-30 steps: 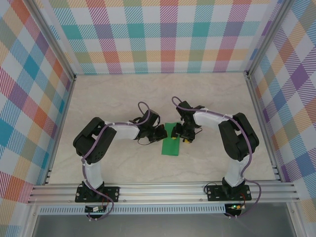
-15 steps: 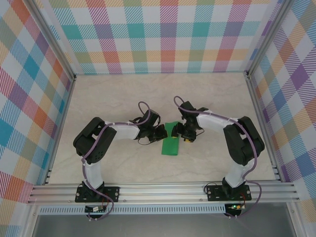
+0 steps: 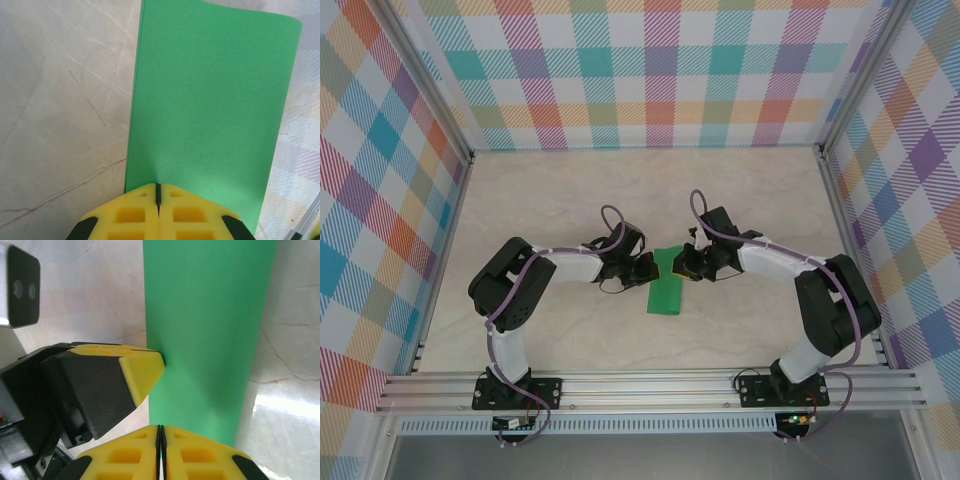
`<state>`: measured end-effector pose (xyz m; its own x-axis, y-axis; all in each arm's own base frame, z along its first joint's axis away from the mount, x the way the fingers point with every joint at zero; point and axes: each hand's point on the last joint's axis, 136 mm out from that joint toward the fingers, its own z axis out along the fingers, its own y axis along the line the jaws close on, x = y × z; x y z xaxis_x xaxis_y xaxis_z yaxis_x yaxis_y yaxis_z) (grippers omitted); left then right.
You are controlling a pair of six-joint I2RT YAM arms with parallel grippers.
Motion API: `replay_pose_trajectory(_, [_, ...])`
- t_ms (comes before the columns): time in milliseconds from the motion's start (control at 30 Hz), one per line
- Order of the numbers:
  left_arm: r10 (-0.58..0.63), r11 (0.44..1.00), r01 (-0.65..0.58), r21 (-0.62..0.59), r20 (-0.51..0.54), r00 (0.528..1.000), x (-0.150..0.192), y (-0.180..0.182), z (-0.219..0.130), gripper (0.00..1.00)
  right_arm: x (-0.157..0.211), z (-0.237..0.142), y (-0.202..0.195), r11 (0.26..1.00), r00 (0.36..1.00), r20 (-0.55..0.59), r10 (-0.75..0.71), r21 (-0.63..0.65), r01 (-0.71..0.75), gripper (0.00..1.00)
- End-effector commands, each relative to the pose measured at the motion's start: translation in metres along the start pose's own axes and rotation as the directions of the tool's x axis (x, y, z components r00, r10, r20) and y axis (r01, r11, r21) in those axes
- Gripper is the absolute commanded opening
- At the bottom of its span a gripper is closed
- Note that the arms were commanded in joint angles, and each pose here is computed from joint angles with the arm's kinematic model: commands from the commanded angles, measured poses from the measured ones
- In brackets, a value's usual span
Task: Fold a paper plane with a square sheet of paper (pick it up from the middle)
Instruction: Fold the square sheet of paper in half at the center of the table.
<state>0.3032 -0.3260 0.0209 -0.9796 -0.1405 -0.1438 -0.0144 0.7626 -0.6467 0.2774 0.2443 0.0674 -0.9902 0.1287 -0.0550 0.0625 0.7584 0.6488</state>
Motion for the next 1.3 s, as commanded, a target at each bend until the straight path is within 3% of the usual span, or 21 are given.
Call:
replay_pose_trajectory(0, [-0.020, 0.992, 0.014, -0.122, -0.042, 0.999, 0.016, 0.031, 0.009, 0.00, 0.001, 0.008, 0.000, 0.999, 1.000, -0.021, 0.003, -0.047, -0.004, 0.11])
replay_pose_trajectory(267, [-0.017, 0.992, 0.011, -0.128, -0.045, 0.999, 0.017, 0.032, 0.010, 0.00, 0.004, 0.018, -0.014, 0.996, 0.999, -0.047, 0.028, -0.079, -0.032, 0.10])
replay_pose_trajectory(867, [-0.015, 0.989, 0.006, -0.151, -0.059, 0.998, 0.020, 0.037, 0.010, 0.00, 0.023, 0.037, -0.066, 0.998, 0.996, -0.074, 0.056, -0.028, -0.059, 0.08])
replay_pose_trajectory(1267, [-0.009, 0.988, 0.000, -0.154, -0.062, 0.998, 0.019, 0.037, 0.009, 0.00, 0.021, 0.007, -0.016, 0.978, 0.999, -0.046, -0.001, -0.206, -0.008, 0.09])
